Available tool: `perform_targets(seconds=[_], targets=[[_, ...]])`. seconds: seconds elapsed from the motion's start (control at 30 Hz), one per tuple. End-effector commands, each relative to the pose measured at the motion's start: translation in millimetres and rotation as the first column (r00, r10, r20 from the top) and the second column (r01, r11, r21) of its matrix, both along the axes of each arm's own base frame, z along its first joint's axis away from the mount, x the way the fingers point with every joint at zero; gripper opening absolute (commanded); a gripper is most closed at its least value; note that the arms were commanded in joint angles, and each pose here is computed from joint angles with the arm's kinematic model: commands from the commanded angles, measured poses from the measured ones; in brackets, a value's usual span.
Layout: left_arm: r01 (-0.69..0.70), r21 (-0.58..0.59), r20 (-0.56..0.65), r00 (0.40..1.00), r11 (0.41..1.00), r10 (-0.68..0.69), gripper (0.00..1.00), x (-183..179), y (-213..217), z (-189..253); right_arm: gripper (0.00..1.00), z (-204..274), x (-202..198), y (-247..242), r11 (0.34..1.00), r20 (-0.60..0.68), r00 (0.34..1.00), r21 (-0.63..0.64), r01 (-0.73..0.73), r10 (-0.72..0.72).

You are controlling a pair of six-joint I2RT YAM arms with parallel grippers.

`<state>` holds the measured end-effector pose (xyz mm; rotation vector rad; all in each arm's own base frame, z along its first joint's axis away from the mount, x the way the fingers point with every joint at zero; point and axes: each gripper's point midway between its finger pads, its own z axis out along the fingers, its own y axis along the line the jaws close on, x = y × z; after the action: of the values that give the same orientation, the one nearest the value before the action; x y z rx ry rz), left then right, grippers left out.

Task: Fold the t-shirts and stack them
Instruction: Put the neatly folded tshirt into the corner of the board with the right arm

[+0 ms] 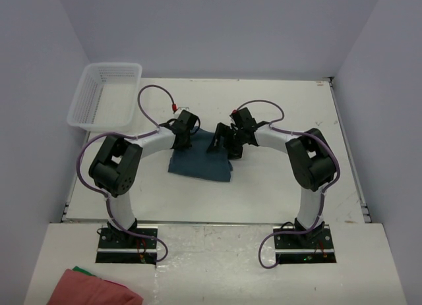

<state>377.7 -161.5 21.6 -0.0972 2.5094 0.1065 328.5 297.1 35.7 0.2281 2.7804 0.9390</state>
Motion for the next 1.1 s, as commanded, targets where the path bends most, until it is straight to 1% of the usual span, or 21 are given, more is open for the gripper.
perform_targets(seconds=[0.0,0.13,0.2,0.23,0.33,0.37,0.4,0.47,0.5,0.57,0.6,0.63,0.7,0.77,0.83,0.87,0.97,1.0,1.07], targets=[[-0.002,0.010,-0.077,0.997,1.000,0.003,0.17,-19.0,9.8,-18.0,0.86,-31.4,-15.9,2.4,0.999,-0.073,0.997,-0.030,0.011,-0.013],[0.001,-0.001,-0.072,0.997,1.000,-0.001,0.17,-18.0,7.7,-15.9,0.79,-34.8,-15.4,-0.6,0.998,-0.072,0.997,-0.051,0.027,-0.031],[0.004,0.000,-0.073,0.997,1.000,-0.004,0.17,-17.9,7.5,-16.4,0.72,-34.7,-13.8,-3.3,0.997,-0.064,0.997,-0.061,0.041,-0.045],[0.003,-0.002,-0.072,0.997,1.000,-0.003,0.17,-17.8,7.3,-15.9,0.65,-35.7,-13.6,-4.7,0.996,-0.065,0.997,-0.070,0.047,-0.052],[0.006,-0.004,-0.074,0.997,1.000,-0.007,0.17,-18.2,6.8,-15.6,0.50,-37.1,-14.0,-6.1,0.995,-0.067,0.996,-0.083,0.051,-0.056],[0.006,-0.004,-0.075,0.997,1.000,-0.007,0.17,-18.6,6.9,-16.5,0.47,-36.5,-13.0,-5.9,0.995,-0.065,0.996,-0.084,0.050,-0.056],[0.006,-0.004,-0.075,0.997,1.000,-0.007,0.17,-18.6,6.9,-16.5,0.39,-39.1,-14.3,-6.7,0.995,-0.076,0.996,-0.092,0.048,-0.055],[0.007,-0.006,-0.074,0.997,1.000,-0.008,0.17,-18.5,6.6,-16.0,0.30,-38.0,-11.2,-6.9,0.994,-0.067,0.996,-0.099,0.051,-0.058],[0.006,-0.008,-0.074,0.997,1.000,-0.007,0.17,-18.2,6.8,-15.5,0.21,-38.6,-11.0,-8.5,0.993,-0.071,0.996,-0.109,0.052,-0.060],[0.009,-0.012,-0.072,0.997,1.000,-0.010,0.17,-18.7,5.8,-14.3,0.09,-37.5,-8.8,-8.2,0.992,-0.062,0.997,-0.117,0.044,-0.052],[0.011,-0.017,-0.068,0.998,1.000,-0.012,0.17,-18.4,5.0,-13.8,0.00,-41.3,-11.8,-11.3,0.990,-0.077,0.996,-0.140,0.031,-0.042],[0.015,-0.024,-0.064,0.998,1.000,-0.016,0.17,-18.2,3.8,-12.3,0.00,-37.3,-6.4,-9.8,0.989,-0.064,0.997,-0.144,0.027,-0.036],[0.034,-0.051,-0.043,0.998,0.998,-0.036,0.17,-16.3,-1.5,-6.4,0.00,-33.5,0.9,-16.0,0.981,-0.037,0.999,-0.195,0.012,-0.020],[0.053,-0.073,-0.022,0.998,0.996,-0.055,0.17,-13.7,-6.7,0.7,0.00,-31.5,10.1,-26.5,0.961,0.005,1.000,-0.277,0.012,-0.011],[0.065,-0.098,0.012,0.998,0.993,-0.064,0.18,-10.4,-12.5,13.2,0.00,-23.5,17.4,-38.6,0.930,0.025,0.999,-0.366,-0.027,0.039],[0.075,-0.107,0.027,0.997,0.991,-0.072,0.18,-10.0,-16.6,18.7,0.00,-24.9,17.2,-54.9,0.890,0.028,0.998,-0.454,-0.042,0.061],[0.103,-0.142,0.075,0.993,0.985,-0.093,0.18,-7.9,-28.5,40.2,0.00,-6.3,31.1,-66.7,0.853,0.091,0.992,-0.522,-0.027,0.088],[0.122,-0.152,0.089,0.990,0.981,-0.109,0.18,-9.8,-36.7,47.1,0.00,-2.5,34.2,-75.4,0.829,0.110,0.988,-0.559,-0.027,0.107],[0.160,-0.178,0.130,0.982,0.971,-0.138,0.18,-14.6,-51.6,66.2,0.00,7.8,40.8,-82.5,0.808,0.144,0.982,-0.589,-0.010,0.118]])
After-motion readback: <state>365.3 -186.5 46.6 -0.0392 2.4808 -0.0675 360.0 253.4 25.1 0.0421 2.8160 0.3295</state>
